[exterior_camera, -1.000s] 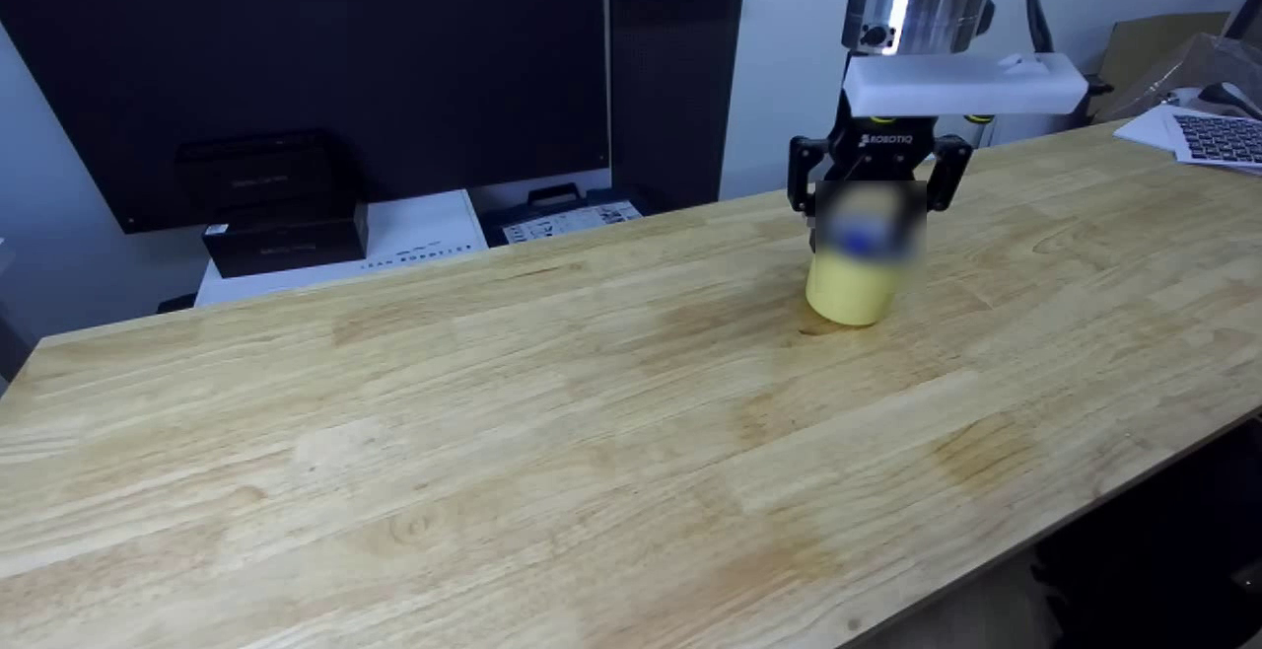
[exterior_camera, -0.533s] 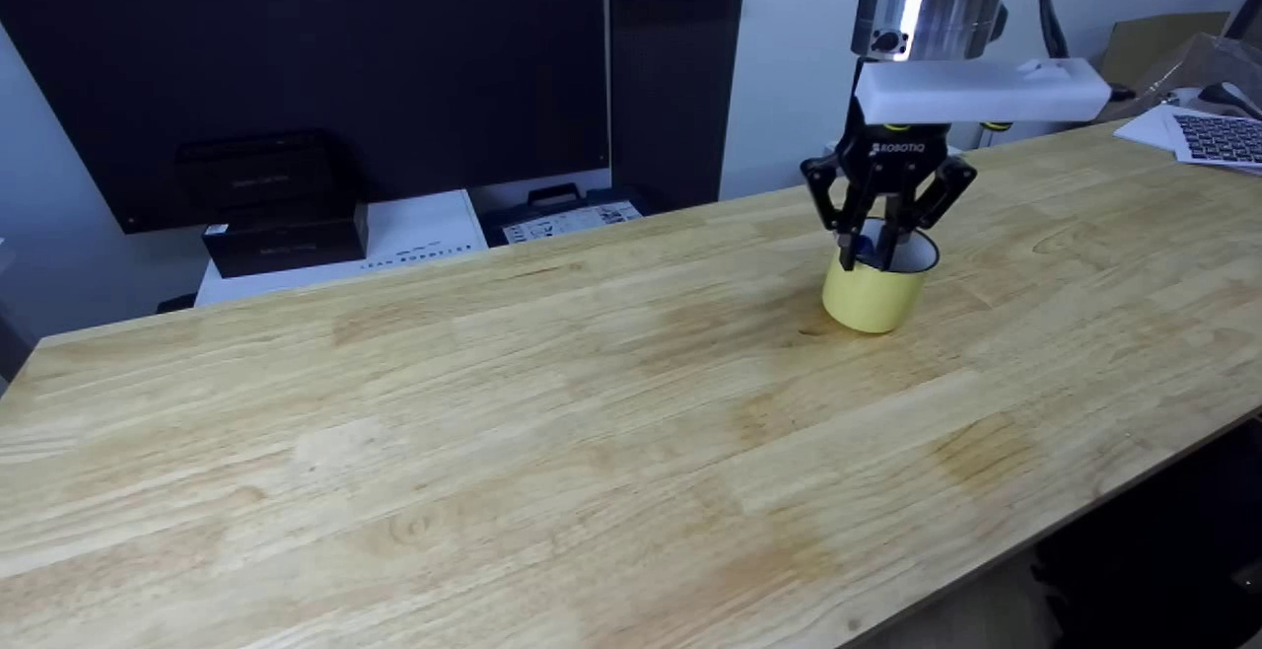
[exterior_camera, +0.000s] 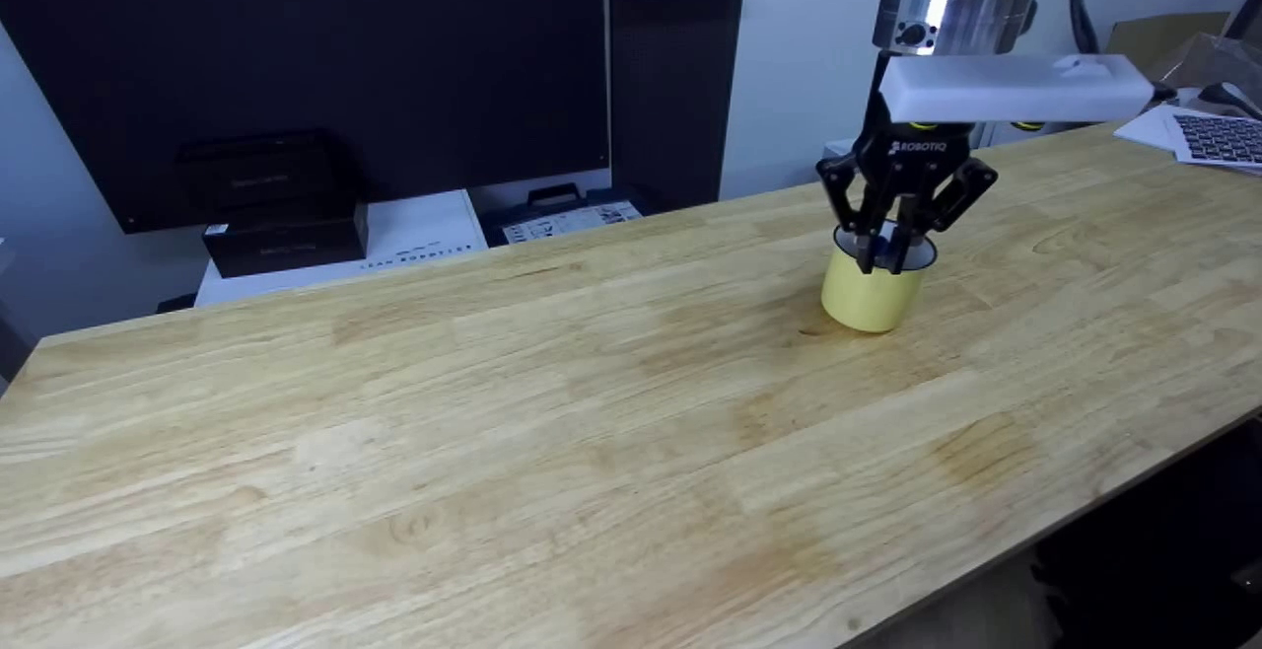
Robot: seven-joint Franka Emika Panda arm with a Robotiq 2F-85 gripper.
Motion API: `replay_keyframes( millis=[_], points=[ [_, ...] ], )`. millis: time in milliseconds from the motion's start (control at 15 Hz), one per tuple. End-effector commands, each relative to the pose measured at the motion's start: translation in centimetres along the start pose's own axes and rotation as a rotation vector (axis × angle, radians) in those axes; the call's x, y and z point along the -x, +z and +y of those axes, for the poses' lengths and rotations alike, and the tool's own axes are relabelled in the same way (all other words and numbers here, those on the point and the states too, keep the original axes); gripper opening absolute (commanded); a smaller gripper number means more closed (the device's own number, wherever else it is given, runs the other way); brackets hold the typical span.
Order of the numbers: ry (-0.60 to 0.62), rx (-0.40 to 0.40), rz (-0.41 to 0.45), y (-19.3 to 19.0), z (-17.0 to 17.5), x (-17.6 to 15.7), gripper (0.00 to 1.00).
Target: Take the marker out of the cup and put it on the table
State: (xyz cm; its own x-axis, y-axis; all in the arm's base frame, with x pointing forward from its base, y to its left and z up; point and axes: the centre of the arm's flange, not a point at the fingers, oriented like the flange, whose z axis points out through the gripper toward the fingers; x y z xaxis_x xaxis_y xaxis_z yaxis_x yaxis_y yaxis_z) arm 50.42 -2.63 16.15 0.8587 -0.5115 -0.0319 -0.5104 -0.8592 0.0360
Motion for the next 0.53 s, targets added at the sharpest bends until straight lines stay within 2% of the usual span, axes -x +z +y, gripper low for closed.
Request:
replay_keyframes(
  millis=[0,200,467],
  points=[
    [0.009,-0.005,0.03,-1.5,0.5,1.5,0.06],
    [-0.004,0.005,0.078,-2.6,0.6,2.1,0.06],
    [-0.024,0.056,0.181,-4.6,0.2,2.9,0.06]
  ],
)
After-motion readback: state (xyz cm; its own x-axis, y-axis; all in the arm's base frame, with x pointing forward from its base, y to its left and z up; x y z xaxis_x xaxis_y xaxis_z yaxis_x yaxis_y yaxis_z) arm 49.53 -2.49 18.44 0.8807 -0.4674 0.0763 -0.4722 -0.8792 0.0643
